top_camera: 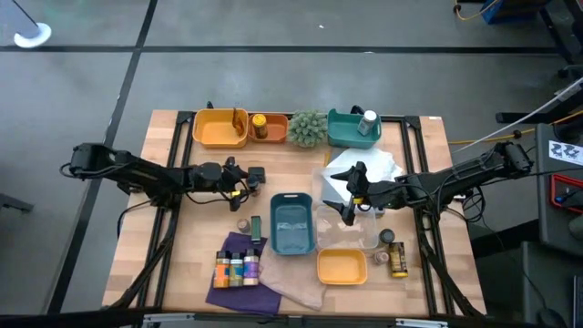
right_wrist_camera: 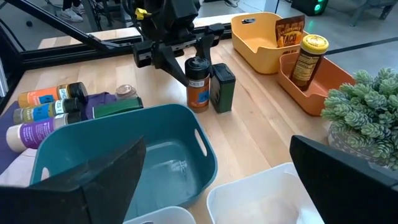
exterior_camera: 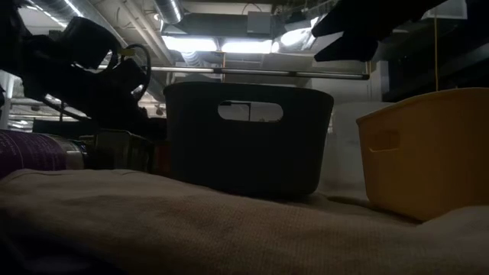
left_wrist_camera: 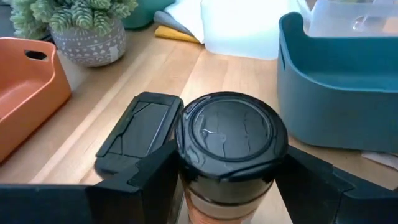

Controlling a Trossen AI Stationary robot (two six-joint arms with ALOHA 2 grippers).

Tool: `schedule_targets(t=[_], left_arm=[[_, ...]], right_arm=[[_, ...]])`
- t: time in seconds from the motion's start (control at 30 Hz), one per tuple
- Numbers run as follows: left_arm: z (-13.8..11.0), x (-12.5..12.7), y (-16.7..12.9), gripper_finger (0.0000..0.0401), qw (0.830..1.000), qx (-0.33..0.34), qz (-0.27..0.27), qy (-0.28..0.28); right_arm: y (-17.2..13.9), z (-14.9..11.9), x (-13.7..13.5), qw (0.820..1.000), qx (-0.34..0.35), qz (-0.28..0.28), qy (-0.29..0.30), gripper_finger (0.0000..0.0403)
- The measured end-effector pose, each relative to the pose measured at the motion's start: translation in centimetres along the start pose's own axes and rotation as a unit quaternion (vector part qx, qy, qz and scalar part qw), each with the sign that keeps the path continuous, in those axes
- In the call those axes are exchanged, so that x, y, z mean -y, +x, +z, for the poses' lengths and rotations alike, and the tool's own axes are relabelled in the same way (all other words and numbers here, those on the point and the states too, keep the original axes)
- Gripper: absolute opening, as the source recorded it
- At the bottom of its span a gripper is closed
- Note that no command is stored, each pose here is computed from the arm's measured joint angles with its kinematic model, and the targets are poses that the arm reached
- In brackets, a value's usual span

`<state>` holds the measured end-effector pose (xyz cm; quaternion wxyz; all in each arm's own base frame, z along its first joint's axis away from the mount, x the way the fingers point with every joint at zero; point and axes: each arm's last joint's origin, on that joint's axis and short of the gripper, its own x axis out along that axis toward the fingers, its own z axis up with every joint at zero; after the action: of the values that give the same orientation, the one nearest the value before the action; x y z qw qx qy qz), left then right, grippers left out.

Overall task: Sort spices by type
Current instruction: Put the top black seasoning bottle into the blue bin

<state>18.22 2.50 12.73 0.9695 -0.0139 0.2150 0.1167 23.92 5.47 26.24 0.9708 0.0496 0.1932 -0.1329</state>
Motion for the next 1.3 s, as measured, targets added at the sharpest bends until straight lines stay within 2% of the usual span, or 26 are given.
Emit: schedule_targets(t=[0.3,0.57,0.9,1.07,1.3], left_arm=[[0.0,0.1,0.5,0.0236,1.0,-0.012,0.0,0.001],[0.0,0.1,0.5,0.0183,1.0,-0.012,0.001,0.001],[0.3,0.1,0.3,0.0184,0.999,-0.001,-0.013,-0.042],[0.9,0.2,-0.2,0.0183,0.997,0.018,-0.037,-0.066],[2.9,0.8,-0.6,0.0187,0.994,0.061,-0.068,-0.059]], right_arm=[[0.0,0.0,0.0,1.0,0.0,0.0,0.0,0.0397],[0.0,0.0,-0.1,1.0,-0.003,0.01,0.0,0.0397],[-0.1,0.1,-0.2,0.999,-0.009,0.035,0.001,0.0397],[-0.7,1.4,-0.3,0.999,0.003,0.047,0.009,0.0397],[-2.7,2.9,0.2,0.997,-0.033,0.067,-0.007,0.0397]])
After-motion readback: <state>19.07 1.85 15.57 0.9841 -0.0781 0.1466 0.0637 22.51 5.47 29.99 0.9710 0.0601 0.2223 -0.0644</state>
